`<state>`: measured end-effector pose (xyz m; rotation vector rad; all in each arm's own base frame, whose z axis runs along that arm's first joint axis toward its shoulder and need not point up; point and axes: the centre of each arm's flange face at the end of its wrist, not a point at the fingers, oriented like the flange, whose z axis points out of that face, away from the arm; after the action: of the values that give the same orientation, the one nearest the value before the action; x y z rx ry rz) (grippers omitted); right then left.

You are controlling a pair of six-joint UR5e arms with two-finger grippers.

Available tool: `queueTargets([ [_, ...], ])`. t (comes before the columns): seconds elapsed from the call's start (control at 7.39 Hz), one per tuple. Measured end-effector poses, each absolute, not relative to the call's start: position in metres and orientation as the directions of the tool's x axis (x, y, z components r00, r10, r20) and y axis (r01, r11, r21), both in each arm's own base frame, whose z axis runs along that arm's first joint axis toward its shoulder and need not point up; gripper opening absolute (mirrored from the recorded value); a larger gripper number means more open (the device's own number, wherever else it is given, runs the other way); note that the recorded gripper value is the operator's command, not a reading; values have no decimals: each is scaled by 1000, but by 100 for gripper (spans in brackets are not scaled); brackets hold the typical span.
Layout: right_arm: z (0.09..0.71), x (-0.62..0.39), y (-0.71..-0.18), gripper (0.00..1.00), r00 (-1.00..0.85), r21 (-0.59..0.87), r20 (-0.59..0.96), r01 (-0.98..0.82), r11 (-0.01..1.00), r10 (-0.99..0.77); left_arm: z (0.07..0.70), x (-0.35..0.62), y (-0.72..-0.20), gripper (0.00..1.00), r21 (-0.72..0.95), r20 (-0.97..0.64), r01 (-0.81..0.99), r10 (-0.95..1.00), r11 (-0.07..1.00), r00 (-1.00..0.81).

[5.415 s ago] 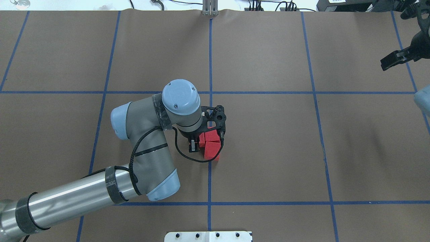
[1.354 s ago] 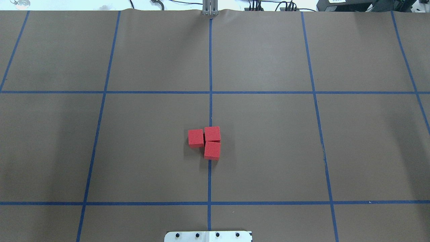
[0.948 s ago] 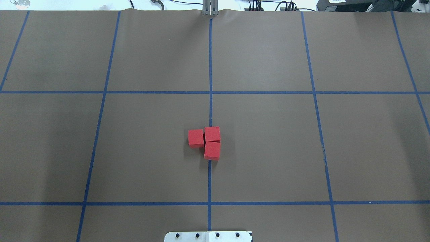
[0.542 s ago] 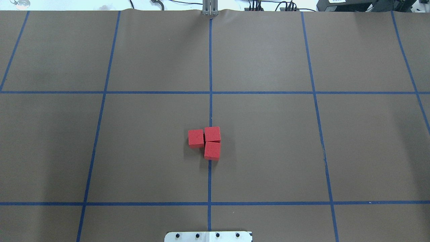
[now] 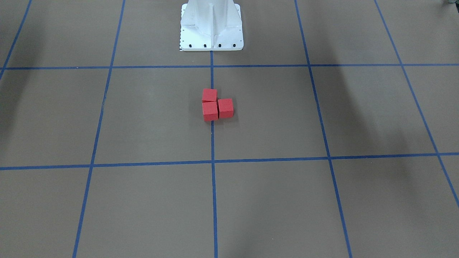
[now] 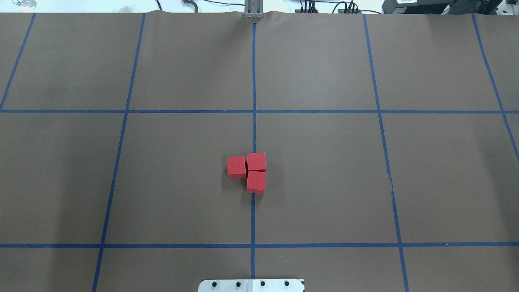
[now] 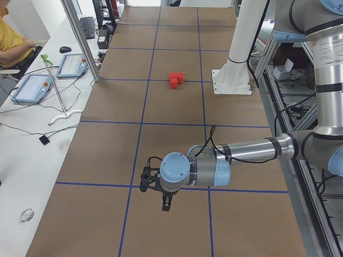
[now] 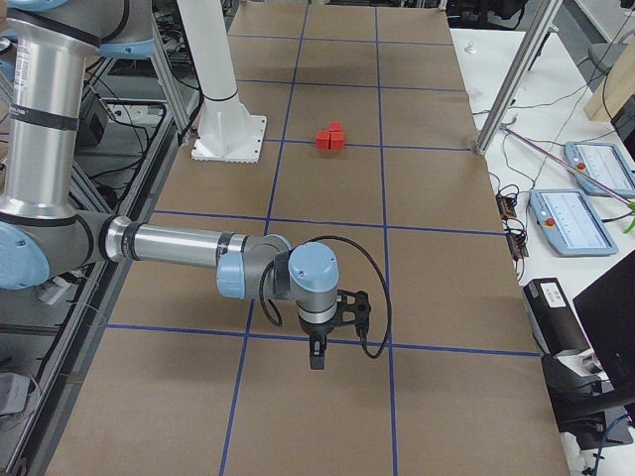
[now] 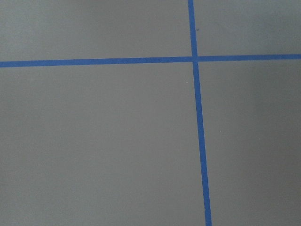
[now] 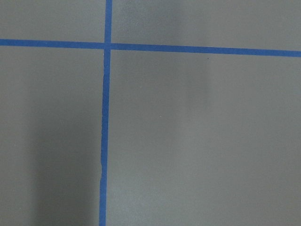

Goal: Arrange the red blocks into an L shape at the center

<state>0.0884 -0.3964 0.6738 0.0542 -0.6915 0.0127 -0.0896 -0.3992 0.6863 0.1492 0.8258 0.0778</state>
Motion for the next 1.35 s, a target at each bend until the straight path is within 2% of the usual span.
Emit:
queueTargets([
  [0.54,674,88,-397,100,770,47,638,-29,998,-7,634,-62,-422,100,140,-691,-81,156,987,706],
  [1.35,674,88,-397,100,770,49,638,-29,998,-9,632,-61,-419,100,126,-693,-85,149,988,705],
])
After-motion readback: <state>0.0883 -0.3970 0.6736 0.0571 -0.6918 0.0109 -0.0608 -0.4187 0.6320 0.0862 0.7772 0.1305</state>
